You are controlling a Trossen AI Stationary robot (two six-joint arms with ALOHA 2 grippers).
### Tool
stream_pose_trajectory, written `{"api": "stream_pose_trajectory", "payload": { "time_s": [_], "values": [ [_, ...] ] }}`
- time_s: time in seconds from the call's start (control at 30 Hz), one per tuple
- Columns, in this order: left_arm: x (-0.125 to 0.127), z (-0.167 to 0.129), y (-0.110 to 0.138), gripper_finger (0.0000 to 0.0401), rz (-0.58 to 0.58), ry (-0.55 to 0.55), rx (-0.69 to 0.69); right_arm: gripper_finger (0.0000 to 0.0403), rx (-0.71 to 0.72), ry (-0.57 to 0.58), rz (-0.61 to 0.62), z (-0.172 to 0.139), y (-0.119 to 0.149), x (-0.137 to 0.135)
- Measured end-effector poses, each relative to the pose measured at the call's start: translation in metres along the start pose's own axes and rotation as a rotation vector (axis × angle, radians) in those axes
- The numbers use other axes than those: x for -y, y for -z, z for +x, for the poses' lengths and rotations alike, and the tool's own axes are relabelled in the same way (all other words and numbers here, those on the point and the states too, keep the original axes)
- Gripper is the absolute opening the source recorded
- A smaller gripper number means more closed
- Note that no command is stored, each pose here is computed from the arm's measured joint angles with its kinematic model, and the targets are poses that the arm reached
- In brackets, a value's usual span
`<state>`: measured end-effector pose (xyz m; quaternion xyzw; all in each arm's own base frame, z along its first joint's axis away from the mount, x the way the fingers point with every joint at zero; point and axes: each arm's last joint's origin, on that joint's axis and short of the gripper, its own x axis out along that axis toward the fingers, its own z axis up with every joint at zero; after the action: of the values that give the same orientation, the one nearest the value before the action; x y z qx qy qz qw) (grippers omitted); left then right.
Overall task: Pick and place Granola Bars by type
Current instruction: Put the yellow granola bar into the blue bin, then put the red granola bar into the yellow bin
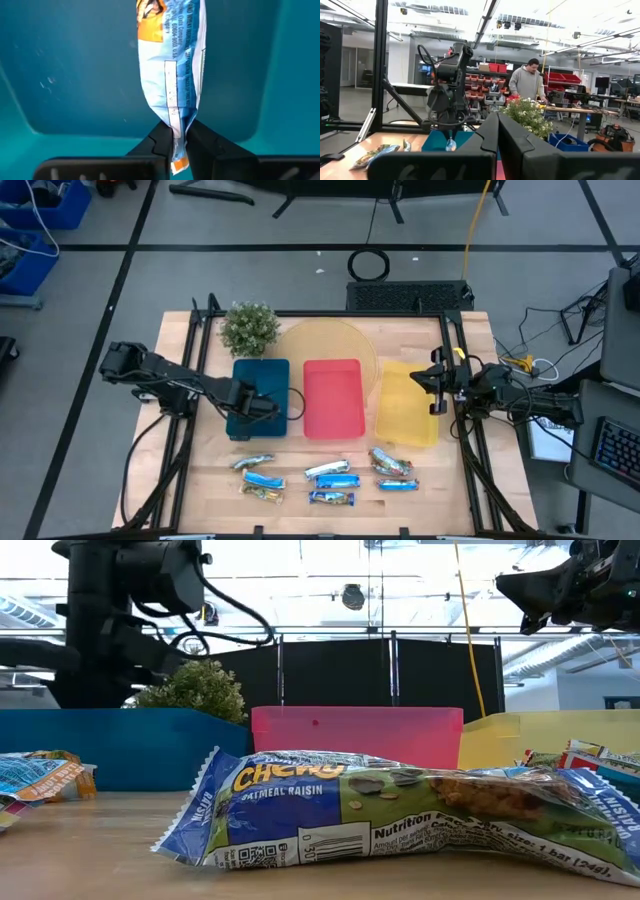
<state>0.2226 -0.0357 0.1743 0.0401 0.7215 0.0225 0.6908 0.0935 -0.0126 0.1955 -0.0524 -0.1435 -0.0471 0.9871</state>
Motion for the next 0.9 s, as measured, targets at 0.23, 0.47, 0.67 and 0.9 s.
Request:
{"api": "stream_pose_trajectory", "payload": {
  "time_s": [0.23,0.47,0.67,0.9],
  "values": [
    [-0.002,-0.004,-0.004,0.0109,-0.08,-0.063,0.037,0.0,-0.001,0.0,-0.013,0.0,0.0,0.0],
    [0.001,-0.03,-0.012,0.0162,-0.07,-0.11,0.127,0.0,-0.001,0.0,-0.021,0.0,0.0,0.0],
    [0.013,-0.104,0.003,0.0153,0.014,-0.179,0.631,0.0,-0.002,-0.001,-0.022,0.0,0.0,0.0],
    [0.005,-0.143,0.075,0.0101,0.078,-0.077,1.075,0.0,-0.027,-0.005,-0.02,0.0,0.003,0.0]
  ]
}}
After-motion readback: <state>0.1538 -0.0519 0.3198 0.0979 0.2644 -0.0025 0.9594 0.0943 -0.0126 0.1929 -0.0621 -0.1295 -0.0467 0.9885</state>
